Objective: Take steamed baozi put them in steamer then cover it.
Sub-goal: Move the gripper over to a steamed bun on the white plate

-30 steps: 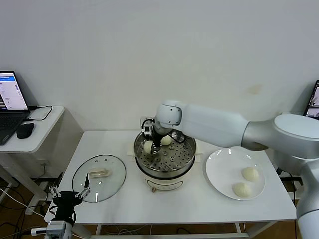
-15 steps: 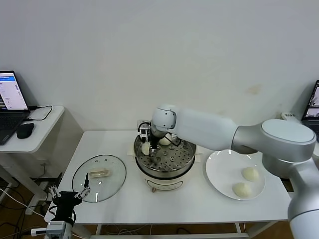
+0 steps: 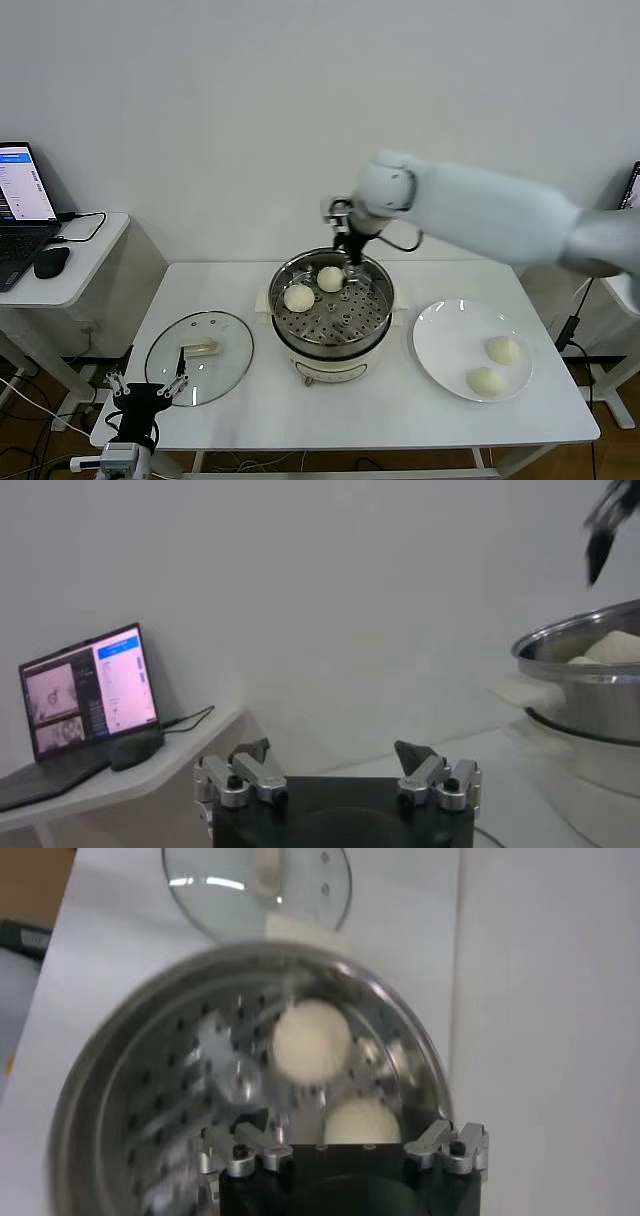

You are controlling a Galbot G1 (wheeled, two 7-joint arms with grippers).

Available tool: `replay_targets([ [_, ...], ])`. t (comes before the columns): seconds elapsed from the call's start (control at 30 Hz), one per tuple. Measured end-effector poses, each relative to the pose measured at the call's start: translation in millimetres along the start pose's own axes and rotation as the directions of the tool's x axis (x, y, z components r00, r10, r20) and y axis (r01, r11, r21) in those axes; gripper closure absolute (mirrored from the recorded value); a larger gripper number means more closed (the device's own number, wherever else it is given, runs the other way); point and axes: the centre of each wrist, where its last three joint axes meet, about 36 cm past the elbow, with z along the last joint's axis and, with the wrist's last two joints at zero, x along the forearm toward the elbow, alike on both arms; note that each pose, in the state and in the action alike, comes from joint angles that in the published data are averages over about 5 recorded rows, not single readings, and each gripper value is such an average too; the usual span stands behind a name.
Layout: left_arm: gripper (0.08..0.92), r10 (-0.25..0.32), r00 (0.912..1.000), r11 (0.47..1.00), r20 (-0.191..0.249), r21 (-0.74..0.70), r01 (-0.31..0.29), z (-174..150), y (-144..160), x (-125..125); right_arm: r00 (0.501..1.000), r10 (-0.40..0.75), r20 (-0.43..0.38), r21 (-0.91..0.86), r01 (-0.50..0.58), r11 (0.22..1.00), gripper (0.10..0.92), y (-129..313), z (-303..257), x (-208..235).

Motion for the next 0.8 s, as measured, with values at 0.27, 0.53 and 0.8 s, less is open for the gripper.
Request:
replay_targets([
  [0.27, 0.177, 0.014, 0.9999, 1.000, 0.003, -0.002, -0.014, -2.1, -4.9, 2.6, 0.998, -0.032, -0.051, 0.019, 0.033, 0.999, 0.199, 48.5, 90.5, 38.5],
  [0.53, 0.177, 0.017, 0.9999, 1.000, -0.004, -0.006, -0.017, -0.7, -6.7, 6.0, 0.994, -0.055, -0.092, -0.002, 0.055, 0.998, 0.200, 106.2, 169.5, 41.6],
  [0.8, 0.177, 0.013, 0.9998, 1.000, -0.011, -0.008, -0.013, 1.8, -8.0, 10.1, 0.990, -0.081, -0.113, -0.028, 0.078, 0.997, 0.199, 155.2, 223.6, 15.0],
])
